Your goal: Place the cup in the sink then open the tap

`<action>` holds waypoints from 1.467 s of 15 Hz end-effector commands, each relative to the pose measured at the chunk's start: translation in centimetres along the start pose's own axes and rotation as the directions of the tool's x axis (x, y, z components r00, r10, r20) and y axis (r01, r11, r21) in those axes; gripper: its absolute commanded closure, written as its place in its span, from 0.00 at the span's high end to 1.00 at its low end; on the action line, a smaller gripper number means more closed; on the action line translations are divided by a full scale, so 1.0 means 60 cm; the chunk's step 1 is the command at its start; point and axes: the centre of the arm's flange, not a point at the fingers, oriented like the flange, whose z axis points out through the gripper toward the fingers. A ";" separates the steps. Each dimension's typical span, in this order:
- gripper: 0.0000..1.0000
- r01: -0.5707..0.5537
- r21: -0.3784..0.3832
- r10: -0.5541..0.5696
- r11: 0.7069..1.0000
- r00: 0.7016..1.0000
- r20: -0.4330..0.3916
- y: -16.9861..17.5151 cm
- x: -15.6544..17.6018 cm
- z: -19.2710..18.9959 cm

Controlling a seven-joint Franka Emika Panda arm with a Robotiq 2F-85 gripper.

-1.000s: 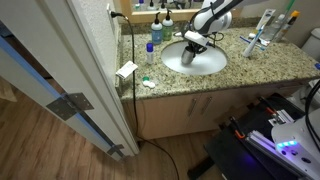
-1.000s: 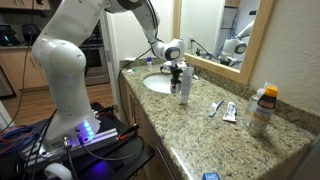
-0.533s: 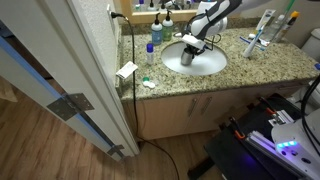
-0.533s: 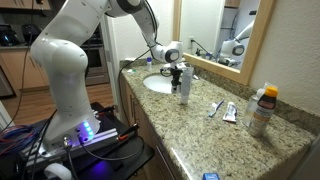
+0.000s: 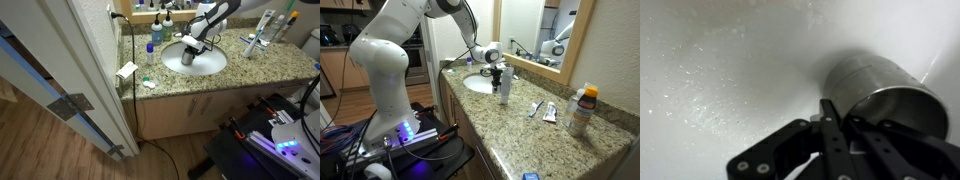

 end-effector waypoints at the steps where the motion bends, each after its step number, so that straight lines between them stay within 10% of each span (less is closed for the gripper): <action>1: 0.02 -0.003 -0.009 0.003 1.000 1.000 0.016 0.000 0.004 0.008; 2: 0.32 -0.002 -0.018 0.002 1.000 1.000 0.020 0.004 0.005 0.006; 13: 0.99 0.118 -0.016 -0.115 0.993 0.985 0.130 0.101 0.027 -0.091; 22: 1.00 0.190 0.163 -0.216 0.968 0.962 0.164 0.202 0.064 -0.205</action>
